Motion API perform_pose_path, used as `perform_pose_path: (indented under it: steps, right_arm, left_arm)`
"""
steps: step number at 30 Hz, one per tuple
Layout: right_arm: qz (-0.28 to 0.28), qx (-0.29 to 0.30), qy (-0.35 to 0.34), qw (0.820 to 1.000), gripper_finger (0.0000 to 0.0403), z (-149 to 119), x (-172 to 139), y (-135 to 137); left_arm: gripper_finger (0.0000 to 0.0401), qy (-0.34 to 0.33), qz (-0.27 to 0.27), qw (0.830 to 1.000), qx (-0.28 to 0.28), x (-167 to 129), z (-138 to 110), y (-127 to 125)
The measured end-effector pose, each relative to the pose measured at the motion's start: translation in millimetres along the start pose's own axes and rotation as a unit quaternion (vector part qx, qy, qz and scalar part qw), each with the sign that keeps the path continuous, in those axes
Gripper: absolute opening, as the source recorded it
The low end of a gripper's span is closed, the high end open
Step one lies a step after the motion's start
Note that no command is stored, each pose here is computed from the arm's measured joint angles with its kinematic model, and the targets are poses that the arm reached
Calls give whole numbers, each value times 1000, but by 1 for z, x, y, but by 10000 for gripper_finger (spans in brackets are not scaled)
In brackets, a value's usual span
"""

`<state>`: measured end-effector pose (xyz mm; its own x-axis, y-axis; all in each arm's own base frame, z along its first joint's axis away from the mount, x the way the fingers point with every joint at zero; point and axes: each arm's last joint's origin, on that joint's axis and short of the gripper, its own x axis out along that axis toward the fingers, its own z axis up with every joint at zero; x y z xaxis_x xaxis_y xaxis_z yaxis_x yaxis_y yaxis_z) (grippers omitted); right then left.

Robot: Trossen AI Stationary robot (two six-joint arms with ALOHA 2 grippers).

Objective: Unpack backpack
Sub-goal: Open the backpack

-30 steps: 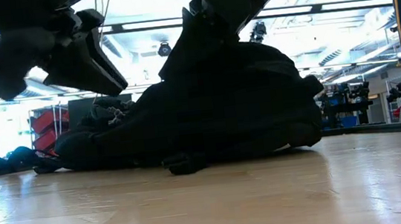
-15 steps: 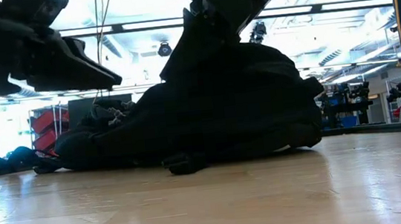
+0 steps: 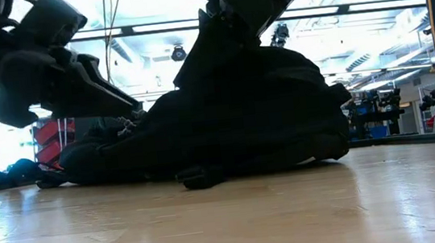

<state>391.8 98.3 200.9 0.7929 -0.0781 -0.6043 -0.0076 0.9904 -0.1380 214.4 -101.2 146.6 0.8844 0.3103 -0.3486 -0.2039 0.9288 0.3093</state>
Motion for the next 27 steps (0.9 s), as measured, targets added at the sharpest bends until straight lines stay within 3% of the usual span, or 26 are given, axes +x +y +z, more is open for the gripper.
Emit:
perform_pose_path:
  steps: [27]
  right_arm:
    - [0, 0, 0, 1000, 3, 0, 0, 0]
  left_arm:
    - [122, -9, -7, 999, -35, 6, 4, 5]
